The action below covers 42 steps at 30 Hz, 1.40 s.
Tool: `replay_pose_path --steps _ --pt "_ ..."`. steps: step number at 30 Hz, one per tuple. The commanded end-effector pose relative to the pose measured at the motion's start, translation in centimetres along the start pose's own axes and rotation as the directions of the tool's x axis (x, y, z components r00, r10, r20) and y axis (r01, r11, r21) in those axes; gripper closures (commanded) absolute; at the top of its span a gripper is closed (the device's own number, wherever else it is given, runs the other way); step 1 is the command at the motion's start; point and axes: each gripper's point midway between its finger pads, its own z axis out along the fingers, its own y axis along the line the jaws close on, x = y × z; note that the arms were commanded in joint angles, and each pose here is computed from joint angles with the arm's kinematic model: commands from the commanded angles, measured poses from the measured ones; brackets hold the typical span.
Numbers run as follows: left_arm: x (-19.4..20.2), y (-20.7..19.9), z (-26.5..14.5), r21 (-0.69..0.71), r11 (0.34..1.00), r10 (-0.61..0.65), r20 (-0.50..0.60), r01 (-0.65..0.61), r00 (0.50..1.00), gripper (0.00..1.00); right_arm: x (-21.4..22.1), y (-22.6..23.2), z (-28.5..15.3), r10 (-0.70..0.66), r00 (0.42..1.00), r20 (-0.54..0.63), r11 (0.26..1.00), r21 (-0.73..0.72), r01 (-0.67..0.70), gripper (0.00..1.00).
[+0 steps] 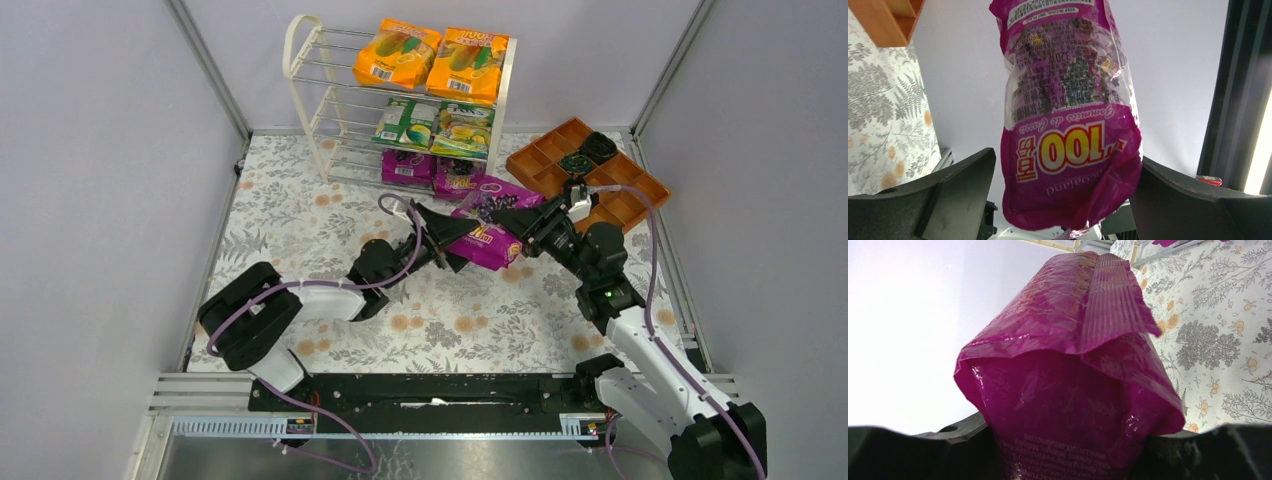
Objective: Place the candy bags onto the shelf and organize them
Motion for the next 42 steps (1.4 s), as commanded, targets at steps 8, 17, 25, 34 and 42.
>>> replay_pose_path --steps 8,17,25,34,42 --pt "-0.1 -4.2 2.0 0.18 0.98 -0.085 -0.023 0.088 0.996 0.07 0.5 5.8 -0.4 -0.039 0.998 -0.044 0.978 -0.207 0.029 0.62" --pt "-1.6 -4.0 0.3 0.17 0.983 -0.086 0.077 0.072 0.993 0.42 0.1 3.5 -0.5 -0.127 0.992 -0.005 0.99 -0.066 0.126 0.47" --pt "-3.5 -3.1 -1.6 0.17 0.983 -0.085 0.108 0.066 0.991 0.54 -0.1 0.5 -0.7 -0.175 0.985 -0.002 0.982 0.067 0.175 0.09" --pt "-13.3 -1.0 -9.0 -0.043 0.98 0.198 0.274 -0.194 0.941 0.55 -1.8 -3.3 -3.3 -0.352 0.936 -0.003 0.883 0.33 0.333 0.0" --pt "-24.5 0.0 -17.0 -0.454 0.752 0.637 0.315 -0.477 0.703 0.57 -1.0 -4.2 -4.1 -0.383 0.922 -0.046 0.864 0.335 0.376 0.0"
